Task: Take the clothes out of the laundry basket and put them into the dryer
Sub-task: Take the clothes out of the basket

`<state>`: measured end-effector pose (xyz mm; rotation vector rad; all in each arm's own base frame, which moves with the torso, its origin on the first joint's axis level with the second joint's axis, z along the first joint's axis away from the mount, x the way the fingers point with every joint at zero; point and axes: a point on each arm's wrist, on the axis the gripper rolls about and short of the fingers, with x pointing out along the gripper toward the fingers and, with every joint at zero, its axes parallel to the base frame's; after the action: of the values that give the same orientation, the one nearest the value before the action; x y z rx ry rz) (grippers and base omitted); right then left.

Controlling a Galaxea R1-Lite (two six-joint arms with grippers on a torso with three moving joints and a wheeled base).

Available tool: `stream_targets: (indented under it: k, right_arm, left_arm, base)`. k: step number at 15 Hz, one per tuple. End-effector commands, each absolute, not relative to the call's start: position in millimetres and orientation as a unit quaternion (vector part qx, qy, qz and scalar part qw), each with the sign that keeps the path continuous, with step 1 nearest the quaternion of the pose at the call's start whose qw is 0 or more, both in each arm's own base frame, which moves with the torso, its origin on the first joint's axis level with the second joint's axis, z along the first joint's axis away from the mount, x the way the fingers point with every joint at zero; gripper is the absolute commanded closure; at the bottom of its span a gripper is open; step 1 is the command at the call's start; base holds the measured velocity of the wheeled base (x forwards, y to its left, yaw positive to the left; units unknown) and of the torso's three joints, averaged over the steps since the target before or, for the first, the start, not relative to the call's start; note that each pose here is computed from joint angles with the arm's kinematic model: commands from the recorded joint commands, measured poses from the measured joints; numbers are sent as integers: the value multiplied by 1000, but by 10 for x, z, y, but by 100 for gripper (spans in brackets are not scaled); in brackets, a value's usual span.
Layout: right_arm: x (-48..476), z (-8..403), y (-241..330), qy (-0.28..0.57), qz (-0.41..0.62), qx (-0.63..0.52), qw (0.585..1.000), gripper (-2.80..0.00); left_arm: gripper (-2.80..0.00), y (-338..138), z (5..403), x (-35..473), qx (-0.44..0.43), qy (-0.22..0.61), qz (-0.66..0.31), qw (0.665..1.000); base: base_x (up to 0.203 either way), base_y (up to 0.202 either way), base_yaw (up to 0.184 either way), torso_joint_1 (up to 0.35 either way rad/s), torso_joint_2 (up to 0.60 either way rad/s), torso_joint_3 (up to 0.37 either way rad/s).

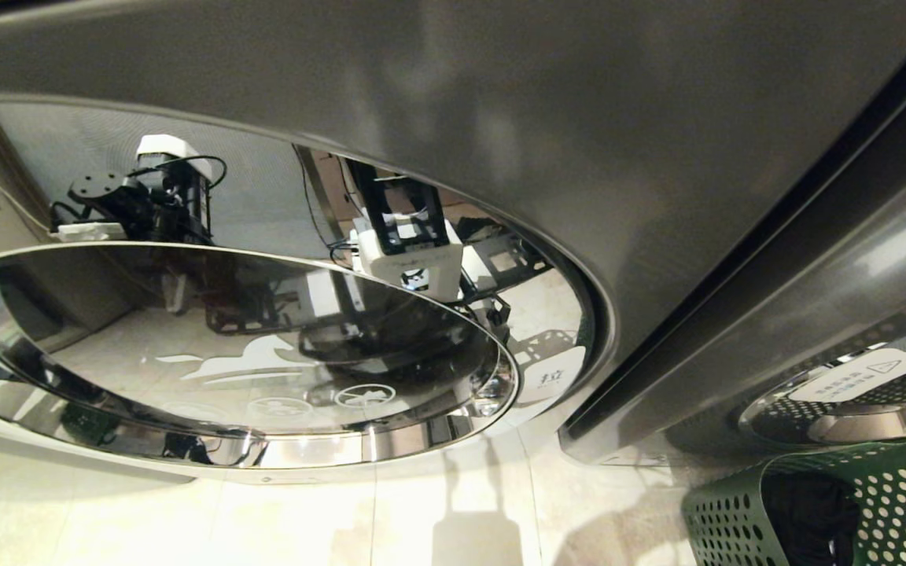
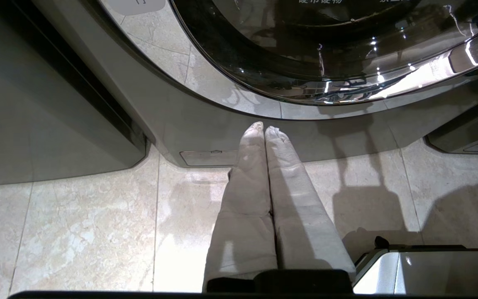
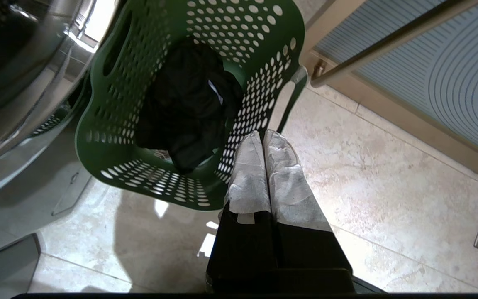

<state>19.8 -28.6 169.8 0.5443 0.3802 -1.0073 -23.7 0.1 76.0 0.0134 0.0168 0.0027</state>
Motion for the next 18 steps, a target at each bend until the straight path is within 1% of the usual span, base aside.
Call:
stream_targets:
  k: [1, 6, 8, 11, 14, 15, 18]
  right_arm:
    - [205, 1645, -299, 192, -474, 263, 818, 0]
    - [211, 1581, -308, 215, -473, 268, 812, 0]
    - [246, 1560, -364, 240, -475, 278, 799, 0]
    - [349, 1604, -567, 272, -493, 296, 772, 0]
    - [397, 1670, -754, 277, -521, 311, 745, 0]
    - [395, 1647, -792, 282, -528, 319, 735, 0]
    - [474, 1485, -1063, 328, -535, 366, 687, 0]
  left_arm:
    - [0, 1, 759, -238, 7, 8, 1, 1000]
    - [0, 1, 759, -238, 7, 8, 1, 1000]
    - [0, 1, 759, -238, 7, 8, 1, 1000]
    - [0, 1, 759, -238, 7, 8, 1, 1000]
    - [0, 1, 759, -238, 7, 8, 1, 1000]
    - [0, 1, 759, -238, 7, 8, 1, 1000]
    - [0, 1, 759, -238, 7, 8, 1, 1000]
  base:
    - [0, 0, 0, 0, 0, 0]
    - [0, 0, 0, 0, 0, 0]
    - [0, 0, 0, 0, 0, 0]
    - [0, 0, 0, 0, 0, 0]
    - [0, 0, 0, 0, 0, 0]
    - [0, 0, 0, 0, 0, 0]
    - [0, 0, 0, 0, 0, 0]
